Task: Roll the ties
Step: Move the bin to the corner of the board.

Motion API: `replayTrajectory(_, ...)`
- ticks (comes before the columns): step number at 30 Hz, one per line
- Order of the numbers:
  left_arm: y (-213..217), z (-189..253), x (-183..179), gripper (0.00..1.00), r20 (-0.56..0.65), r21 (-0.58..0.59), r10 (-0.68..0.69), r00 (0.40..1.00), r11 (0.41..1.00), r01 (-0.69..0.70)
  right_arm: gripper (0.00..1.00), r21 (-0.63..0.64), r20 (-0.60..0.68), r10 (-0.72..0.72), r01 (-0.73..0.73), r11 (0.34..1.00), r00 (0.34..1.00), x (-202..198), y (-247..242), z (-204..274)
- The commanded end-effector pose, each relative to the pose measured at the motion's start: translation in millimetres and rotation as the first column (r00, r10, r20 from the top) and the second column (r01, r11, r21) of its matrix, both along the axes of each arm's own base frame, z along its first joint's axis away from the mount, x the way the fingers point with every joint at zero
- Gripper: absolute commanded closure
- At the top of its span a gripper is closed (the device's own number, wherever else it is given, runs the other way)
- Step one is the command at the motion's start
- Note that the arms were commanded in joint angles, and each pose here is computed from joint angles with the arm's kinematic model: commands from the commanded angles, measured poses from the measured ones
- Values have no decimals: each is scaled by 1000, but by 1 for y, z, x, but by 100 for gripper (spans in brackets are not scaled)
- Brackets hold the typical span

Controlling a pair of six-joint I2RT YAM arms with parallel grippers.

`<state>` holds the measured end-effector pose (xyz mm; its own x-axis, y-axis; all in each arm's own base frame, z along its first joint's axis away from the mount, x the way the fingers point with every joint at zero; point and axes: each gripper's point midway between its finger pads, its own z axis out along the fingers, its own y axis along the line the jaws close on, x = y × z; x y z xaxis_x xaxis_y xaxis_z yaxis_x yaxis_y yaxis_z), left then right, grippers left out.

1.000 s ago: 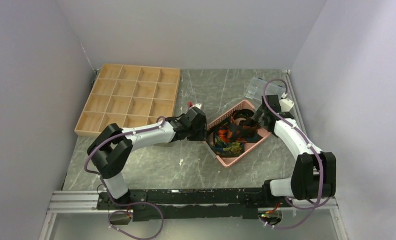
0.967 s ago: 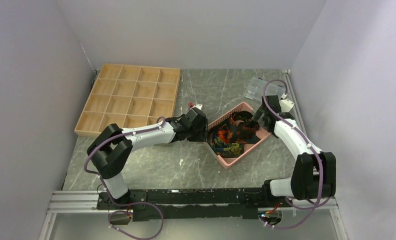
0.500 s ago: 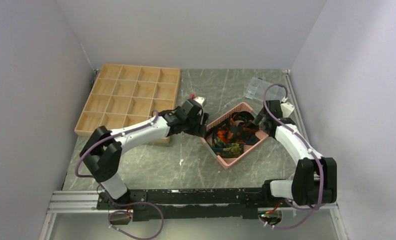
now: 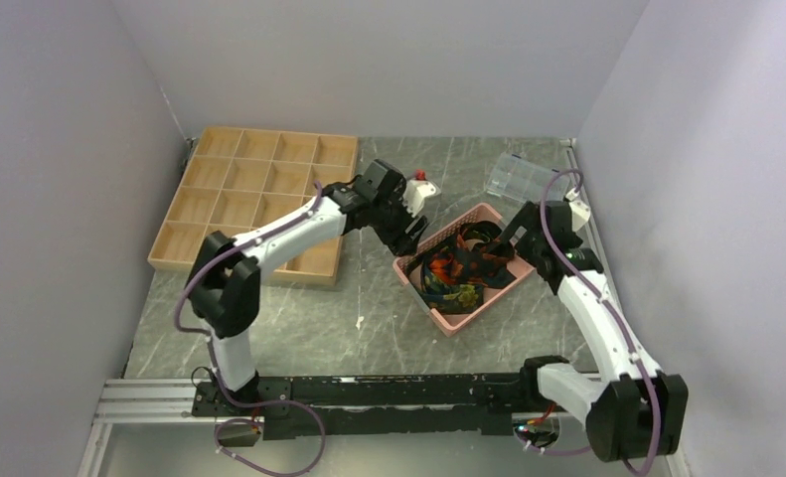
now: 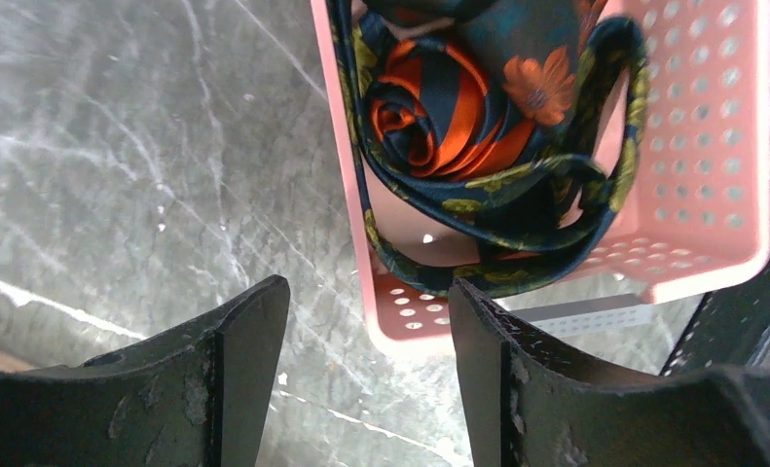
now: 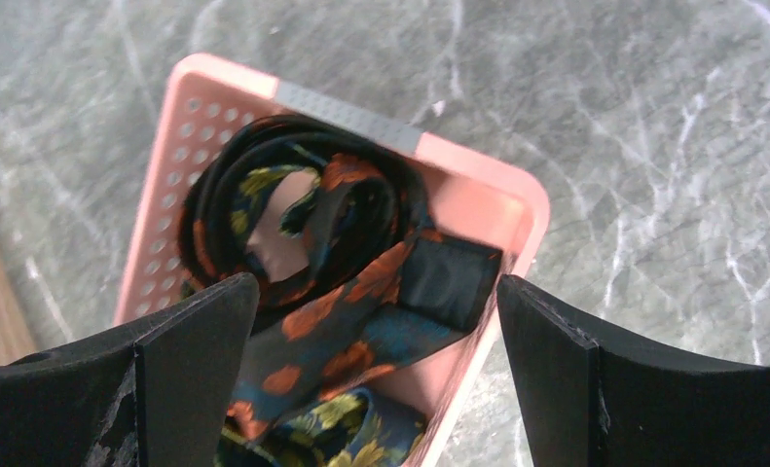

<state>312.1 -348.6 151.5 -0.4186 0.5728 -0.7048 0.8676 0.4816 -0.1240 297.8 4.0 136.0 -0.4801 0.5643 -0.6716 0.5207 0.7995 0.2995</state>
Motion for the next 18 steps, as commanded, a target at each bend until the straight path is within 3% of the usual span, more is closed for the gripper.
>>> replayTrajectory(1, 0, -22, -1, 34, -75, 13, -144, 987, 989, 145, 0, 69, 77, 96, -102, 992, 992, -9, 24, 29)
replayTrajectory(9, -22, -52, 4, 49, -180, 7, -167, 969, 985, 171, 0, 74, 155, 164, -177, 981, 974, -25, 33, 68)
replayTrajectory(15, -40, -58, 5, 91, -209, 3, -105, 972, 994, 108, 0, 53, 193, 163, -176, 983, 968, -31, 29, 87)
replayTrajectory(18, -51, -57, 8, 97, -208, -23, -13, 978, 1000, 9, 0, 32, 202, 150, -159, 987, 968, -30, 25, 96)
